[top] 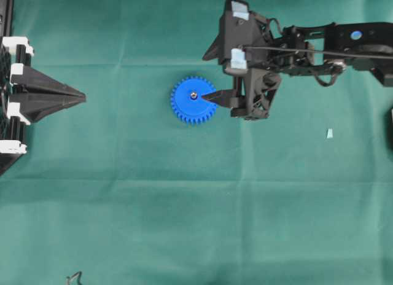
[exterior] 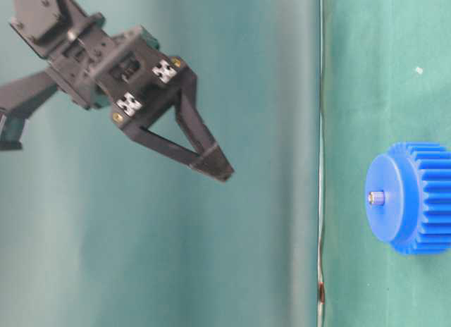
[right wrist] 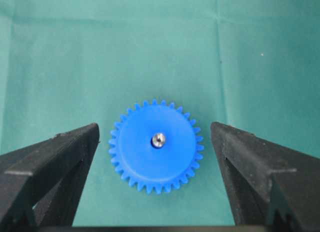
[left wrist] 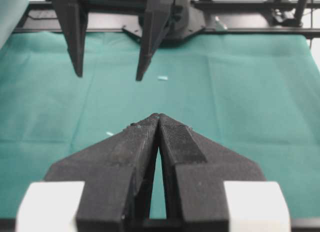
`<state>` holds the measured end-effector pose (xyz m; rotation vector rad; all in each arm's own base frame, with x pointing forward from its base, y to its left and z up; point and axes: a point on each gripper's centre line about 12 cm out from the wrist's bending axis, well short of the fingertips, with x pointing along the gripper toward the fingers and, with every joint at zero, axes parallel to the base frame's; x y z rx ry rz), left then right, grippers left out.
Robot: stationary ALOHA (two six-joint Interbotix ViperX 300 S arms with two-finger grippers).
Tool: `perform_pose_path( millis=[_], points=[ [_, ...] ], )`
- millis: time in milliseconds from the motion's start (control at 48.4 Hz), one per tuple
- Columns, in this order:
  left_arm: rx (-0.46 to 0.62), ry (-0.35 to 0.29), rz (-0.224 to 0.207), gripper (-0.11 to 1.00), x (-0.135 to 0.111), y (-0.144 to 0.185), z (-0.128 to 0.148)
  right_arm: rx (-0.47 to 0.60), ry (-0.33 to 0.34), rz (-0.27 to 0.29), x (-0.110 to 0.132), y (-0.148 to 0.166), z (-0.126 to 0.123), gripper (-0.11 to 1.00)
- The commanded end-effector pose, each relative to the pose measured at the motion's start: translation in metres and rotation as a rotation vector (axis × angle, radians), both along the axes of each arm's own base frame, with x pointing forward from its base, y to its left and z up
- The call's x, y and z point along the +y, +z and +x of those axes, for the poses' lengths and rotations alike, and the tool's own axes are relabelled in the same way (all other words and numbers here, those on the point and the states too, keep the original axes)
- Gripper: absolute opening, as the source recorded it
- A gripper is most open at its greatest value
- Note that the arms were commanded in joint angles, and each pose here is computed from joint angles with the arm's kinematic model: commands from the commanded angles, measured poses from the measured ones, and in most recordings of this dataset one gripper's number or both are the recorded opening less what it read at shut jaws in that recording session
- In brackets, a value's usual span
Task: Insert the shaft into the center hole of the gear.
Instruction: 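Open the right gripper and lift it away from the gear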
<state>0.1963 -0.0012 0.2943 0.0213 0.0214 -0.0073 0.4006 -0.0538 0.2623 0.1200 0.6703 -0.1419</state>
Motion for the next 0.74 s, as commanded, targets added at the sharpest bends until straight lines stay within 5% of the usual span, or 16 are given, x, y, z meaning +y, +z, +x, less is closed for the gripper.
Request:
perform_pose_path(
  millis=[0,723],
  points=[
    [-0.026,-0.003,0.001,0.0,-0.001,0.012,0.001,-0.032,0.001,-0.005,0.001,0.014,-0.007,0.95],
    [-0.008,0.0,0.002,0.0,0.0,0.01,0.001,-0.034,0.005,-0.004,0.011,0.013,-0.063,0.94]
  ],
)
